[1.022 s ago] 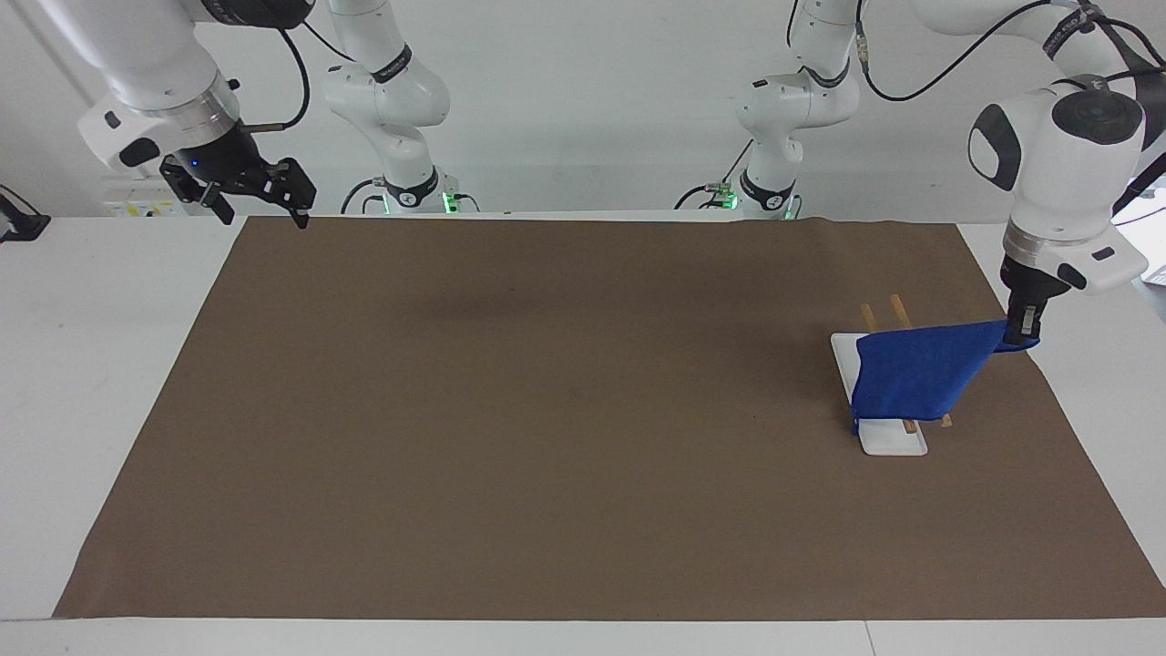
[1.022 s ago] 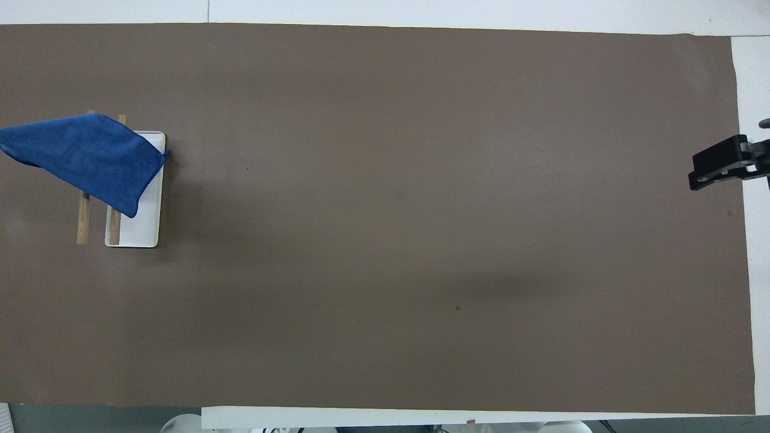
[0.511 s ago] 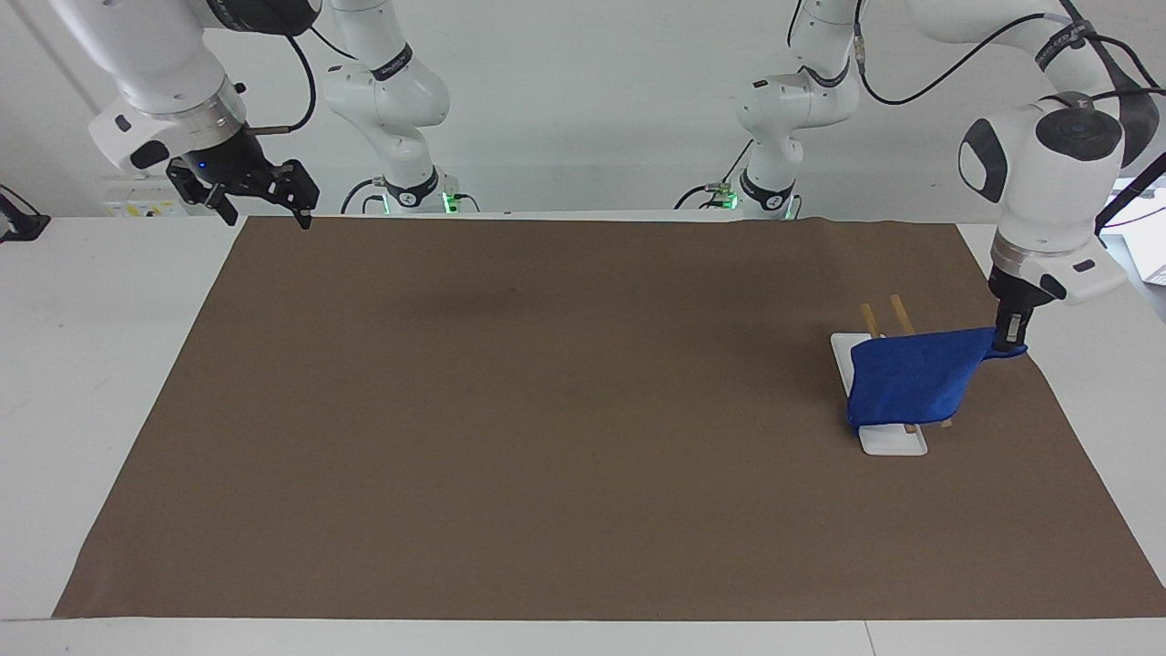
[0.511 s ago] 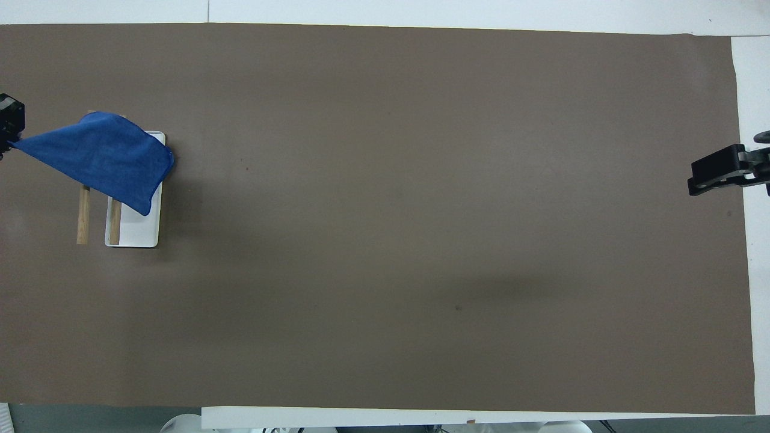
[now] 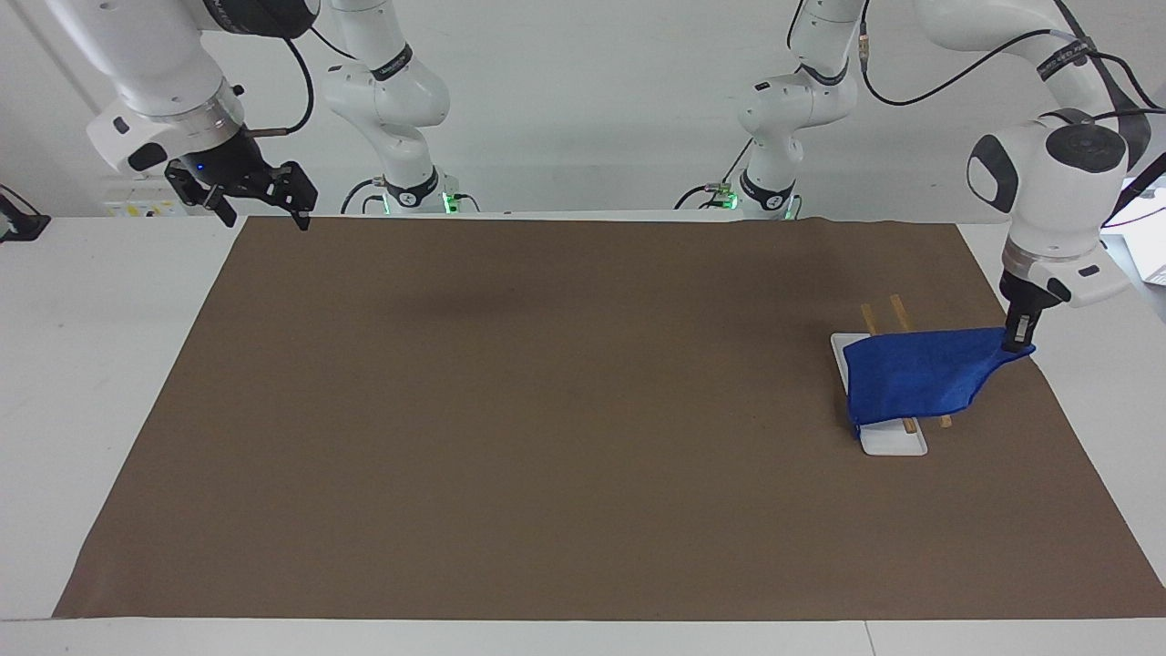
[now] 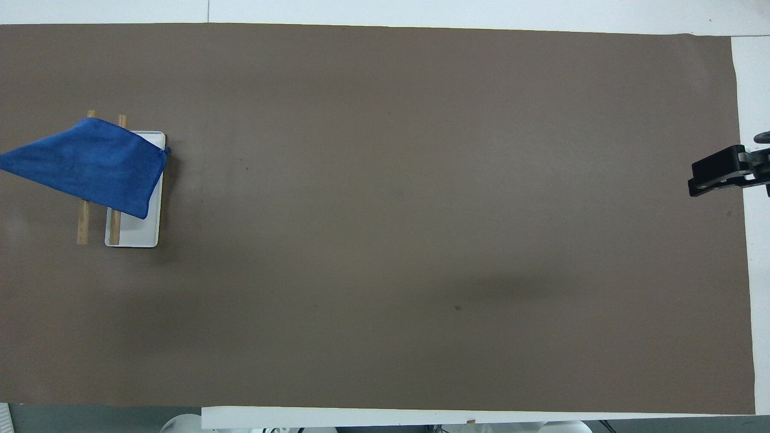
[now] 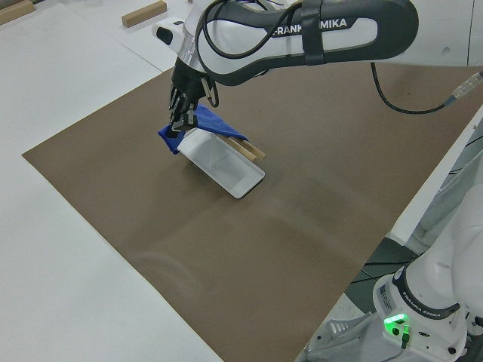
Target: Right arm passes towel to left arm to hang
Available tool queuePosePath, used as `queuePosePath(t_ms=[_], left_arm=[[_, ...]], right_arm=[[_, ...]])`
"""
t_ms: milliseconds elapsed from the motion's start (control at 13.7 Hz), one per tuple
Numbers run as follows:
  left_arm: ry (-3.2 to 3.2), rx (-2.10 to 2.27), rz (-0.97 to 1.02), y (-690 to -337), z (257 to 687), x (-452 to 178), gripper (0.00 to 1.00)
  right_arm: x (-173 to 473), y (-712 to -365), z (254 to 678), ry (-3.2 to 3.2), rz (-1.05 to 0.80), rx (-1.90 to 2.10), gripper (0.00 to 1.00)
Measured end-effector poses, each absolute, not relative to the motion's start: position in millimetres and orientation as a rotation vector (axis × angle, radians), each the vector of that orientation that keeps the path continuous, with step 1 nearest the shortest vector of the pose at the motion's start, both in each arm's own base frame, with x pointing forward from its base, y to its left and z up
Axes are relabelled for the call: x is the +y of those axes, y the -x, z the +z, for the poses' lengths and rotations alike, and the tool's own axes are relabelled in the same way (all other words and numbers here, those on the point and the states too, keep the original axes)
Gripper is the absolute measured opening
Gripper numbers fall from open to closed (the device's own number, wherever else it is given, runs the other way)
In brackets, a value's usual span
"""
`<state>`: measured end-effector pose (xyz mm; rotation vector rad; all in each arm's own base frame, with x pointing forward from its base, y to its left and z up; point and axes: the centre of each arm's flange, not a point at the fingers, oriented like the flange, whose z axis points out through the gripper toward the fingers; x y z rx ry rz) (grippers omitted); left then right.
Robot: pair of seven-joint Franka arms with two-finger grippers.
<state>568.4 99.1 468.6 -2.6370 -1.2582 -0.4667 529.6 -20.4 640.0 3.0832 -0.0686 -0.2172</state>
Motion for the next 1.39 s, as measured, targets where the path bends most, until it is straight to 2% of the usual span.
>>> queuePosePath(t_ms=[73,292,584,657,876,1022,1095,1241,1387], left_arm=[[2.642,-1.252,-0.468,-566.9,464.5,100.6,0.07],[2.666,-1.224,-0.450,-564.6,451.0,87.7,0.43],[2.721,-1.210,-0.467,-570.2,454.7,58.4,0.93],[2.743,-1.214,-0.490,-574.1,462.3,48.8,1.00],[2.812,-1.139,-0.488,-581.9,489.9,3.1,1.00],[2.908,-0.953,-0.297,-575.9,520.3,-39.6,1.00],[2.986,-0.835,-0.202,-572.1,549.7,-53.8,1.00],[3.075,-0.571,-0.065,-560.3,604.6,-51.9,1.00],[3.088,-0.285,0.038,-549.1,631.0,-37.5,1.00]], right_arm=[[-20.6,-529.6,639.8,-3.083,-0.218,-0.069,1.00],[-27.2,-529.7,636.5,-3.083,-0.223,-0.088,1.00],[-31.2,-529.7,635.5,-3.083,-0.223,-0.098,1.00],[-31.2,-529.6,635.7,-3.083,-0.222,-0.098,1.00],[-31.2,-529.5,635.9,-3.083,-0.221,-0.098,1.00],[-31.2,-529.5,635.8,-3.083,-0.222,-0.099,1.00],[-31.3,-529.4,635.7,-3.083,-0.222,-0.099,1.00],[-31.5,-529.4,635.6,-3.083,-0.222,-0.100,1.00],[-31.5,-529.3,635.6,-3.083,-0.222,-0.100,1.00]])
